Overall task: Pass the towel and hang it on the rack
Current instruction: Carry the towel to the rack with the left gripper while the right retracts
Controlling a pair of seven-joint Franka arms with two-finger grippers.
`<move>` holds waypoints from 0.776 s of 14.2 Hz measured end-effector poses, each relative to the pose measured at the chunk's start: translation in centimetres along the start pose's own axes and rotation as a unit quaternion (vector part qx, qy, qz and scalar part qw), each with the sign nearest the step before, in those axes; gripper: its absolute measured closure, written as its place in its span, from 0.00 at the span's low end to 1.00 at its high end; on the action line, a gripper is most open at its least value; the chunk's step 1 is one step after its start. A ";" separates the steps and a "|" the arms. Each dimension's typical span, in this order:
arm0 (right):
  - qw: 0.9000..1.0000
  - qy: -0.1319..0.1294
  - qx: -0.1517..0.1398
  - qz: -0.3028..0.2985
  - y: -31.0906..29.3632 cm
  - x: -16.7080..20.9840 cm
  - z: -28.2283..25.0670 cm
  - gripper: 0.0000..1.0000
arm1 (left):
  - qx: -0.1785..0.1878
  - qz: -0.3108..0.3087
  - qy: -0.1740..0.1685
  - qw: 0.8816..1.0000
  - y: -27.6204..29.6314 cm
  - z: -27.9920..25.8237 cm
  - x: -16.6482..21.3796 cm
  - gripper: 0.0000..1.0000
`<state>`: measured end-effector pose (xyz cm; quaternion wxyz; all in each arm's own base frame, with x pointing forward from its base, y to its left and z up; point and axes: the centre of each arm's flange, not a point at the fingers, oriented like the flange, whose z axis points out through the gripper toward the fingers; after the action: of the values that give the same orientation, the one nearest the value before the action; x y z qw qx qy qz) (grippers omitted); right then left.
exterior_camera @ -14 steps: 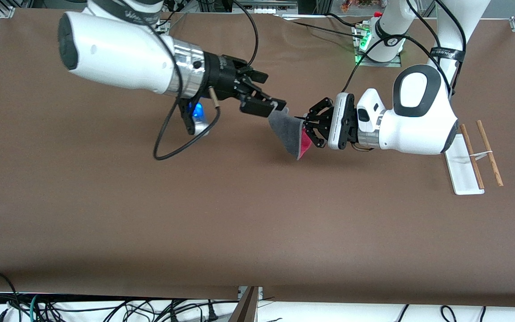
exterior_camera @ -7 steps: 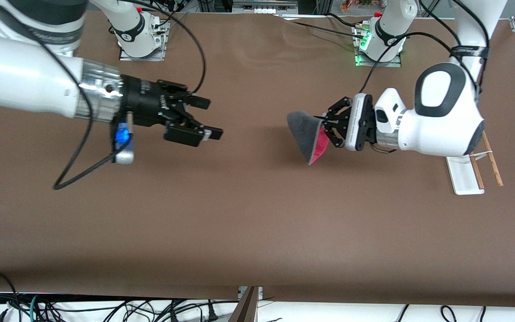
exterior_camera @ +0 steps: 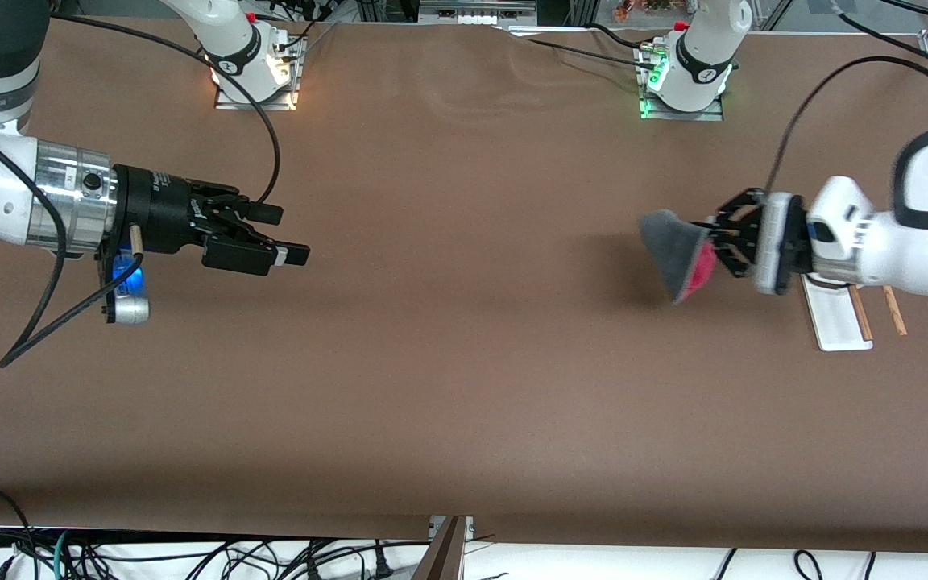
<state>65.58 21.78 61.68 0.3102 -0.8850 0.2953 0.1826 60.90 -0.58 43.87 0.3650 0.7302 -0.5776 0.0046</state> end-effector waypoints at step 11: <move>0.925 0.086 -0.276 -0.246 16.5 5.2 -3.1 0.00 | 0.035 0.038 -0.298 0.953 -2.5 -8.3 -17.4 0.97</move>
<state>59.43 7.14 54.07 0.0619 -0.9928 0.0322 0.0979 60.65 18.71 41.23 0.1500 0.6885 -0.6866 -0.1786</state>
